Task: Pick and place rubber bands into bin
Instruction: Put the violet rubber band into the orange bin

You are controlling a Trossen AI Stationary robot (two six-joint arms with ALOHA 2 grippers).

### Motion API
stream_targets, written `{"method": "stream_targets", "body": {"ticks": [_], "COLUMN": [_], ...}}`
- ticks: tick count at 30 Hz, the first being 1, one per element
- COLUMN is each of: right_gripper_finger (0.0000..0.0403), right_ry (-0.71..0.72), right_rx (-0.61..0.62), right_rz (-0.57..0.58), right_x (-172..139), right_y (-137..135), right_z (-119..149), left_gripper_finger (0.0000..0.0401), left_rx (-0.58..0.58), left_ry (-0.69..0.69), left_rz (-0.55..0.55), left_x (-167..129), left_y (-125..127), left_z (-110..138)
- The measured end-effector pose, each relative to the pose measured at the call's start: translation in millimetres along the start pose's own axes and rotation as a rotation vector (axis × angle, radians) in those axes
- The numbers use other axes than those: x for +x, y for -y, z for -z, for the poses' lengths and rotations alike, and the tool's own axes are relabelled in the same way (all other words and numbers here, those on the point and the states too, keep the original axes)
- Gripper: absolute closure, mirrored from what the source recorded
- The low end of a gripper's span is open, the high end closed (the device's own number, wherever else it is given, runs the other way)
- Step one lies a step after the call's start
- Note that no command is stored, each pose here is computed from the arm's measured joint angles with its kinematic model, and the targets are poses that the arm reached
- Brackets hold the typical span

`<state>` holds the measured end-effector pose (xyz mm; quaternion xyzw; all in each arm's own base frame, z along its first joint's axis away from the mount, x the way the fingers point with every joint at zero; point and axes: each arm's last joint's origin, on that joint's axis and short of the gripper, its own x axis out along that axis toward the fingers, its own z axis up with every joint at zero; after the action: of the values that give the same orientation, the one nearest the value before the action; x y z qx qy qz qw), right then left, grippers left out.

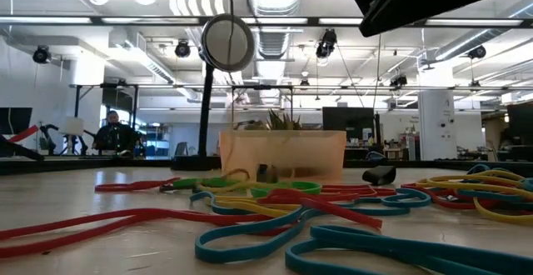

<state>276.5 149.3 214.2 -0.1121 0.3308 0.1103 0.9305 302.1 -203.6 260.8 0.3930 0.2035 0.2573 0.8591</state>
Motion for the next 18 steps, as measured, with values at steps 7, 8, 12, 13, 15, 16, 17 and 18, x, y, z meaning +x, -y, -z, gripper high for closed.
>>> {"method": "stream_targets", "body": {"ticks": [7, 8, 12, 13, 15, 16, 17, 18], "right_gripper_finger": [0.0343, 0.0342, 0.0342, 0.0343, 0.0344, 0.0344, 0.0344, 0.0343], "right_ry": [0.000, 0.001, 0.000, 0.001, 0.000, 0.000, 0.000, 0.000], "right_rx": [0.002, 0.003, 0.021, 0.022, 0.021, 0.020, 0.019, 0.018], "right_rz": [0.000, 0.000, 0.000, -0.001, -0.002, -0.002, -0.002, -0.002], "right_x": [0.0, 0.0, 0.0, 0.0, -0.1, -0.1, -0.1, -0.1], "right_y": [0.0, 0.0, 0.0, -0.1, -0.5, -0.5, -0.6, -0.6], "right_z": [0.0, -0.1, 0.0, -0.1, 0.0, 0.0, 0.0, 0.0], "left_gripper_finger": [0.0393, 0.0394, 0.0399, 0.0398, 0.0398, 0.0398, 0.0397, 0.0397], "left_rx": [0.010, 0.000, -0.068, -0.073, -0.070, -0.061, -0.046, -0.023], "left_ry": [0.045, 0.025, -0.093, -0.098, -0.080, -0.058, -0.028, 0.012], "left_rz": [0.100, 0.058, -0.247, -0.268, -0.229, -0.167, -0.082, 0.027], "left_x": [-0.2, 0.7, 2.4, 2.1, -1.0, -2.3, -3.1, -3.8], "left_y": [5.6, 5.6, 4.1, 3.8, 4.6, 6.1, 8.1, 11.2], "left_z": [1.8, 4.2, 15.8, 15.9, 13.1, 11.0, 9.3, 7.8]}}
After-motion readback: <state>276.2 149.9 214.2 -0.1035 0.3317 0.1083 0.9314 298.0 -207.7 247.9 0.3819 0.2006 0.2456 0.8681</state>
